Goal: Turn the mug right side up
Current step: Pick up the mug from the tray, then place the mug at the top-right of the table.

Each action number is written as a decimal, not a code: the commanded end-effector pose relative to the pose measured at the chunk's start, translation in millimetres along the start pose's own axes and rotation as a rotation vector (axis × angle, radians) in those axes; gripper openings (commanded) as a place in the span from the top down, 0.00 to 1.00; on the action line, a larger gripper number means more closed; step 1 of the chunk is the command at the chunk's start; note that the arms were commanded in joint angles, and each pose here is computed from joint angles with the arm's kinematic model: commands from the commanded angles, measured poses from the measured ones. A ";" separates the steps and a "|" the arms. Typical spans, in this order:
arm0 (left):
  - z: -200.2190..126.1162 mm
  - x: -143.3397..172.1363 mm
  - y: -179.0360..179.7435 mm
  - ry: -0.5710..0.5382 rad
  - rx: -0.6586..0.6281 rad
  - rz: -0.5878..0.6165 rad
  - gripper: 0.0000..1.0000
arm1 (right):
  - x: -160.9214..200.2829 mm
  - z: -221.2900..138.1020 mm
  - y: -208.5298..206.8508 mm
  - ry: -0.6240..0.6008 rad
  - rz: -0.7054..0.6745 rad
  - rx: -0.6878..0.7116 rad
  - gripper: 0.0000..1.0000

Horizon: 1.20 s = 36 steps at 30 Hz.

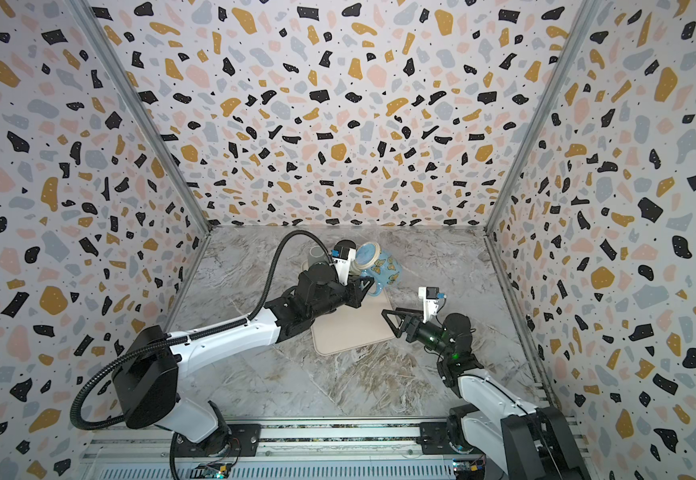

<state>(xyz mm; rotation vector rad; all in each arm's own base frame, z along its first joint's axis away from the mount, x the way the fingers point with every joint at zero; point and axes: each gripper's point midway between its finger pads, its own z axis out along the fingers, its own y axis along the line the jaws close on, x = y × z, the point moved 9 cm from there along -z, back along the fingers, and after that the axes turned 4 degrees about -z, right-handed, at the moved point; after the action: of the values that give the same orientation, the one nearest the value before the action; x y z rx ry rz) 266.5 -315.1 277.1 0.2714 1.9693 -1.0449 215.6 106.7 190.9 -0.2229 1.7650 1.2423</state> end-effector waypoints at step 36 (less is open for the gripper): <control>-37.1 -31.9 -36.4 -0.236 0.459 -0.158 1.00 | -55.7 40.3 18.5 -0.108 -0.116 -0.247 0.43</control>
<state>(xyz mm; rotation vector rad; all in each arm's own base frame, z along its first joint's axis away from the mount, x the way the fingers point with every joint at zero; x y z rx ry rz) 255.4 -306.7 276.7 0.1673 1.8426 -1.3968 254.7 126.2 223.7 -0.3377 1.5725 1.3655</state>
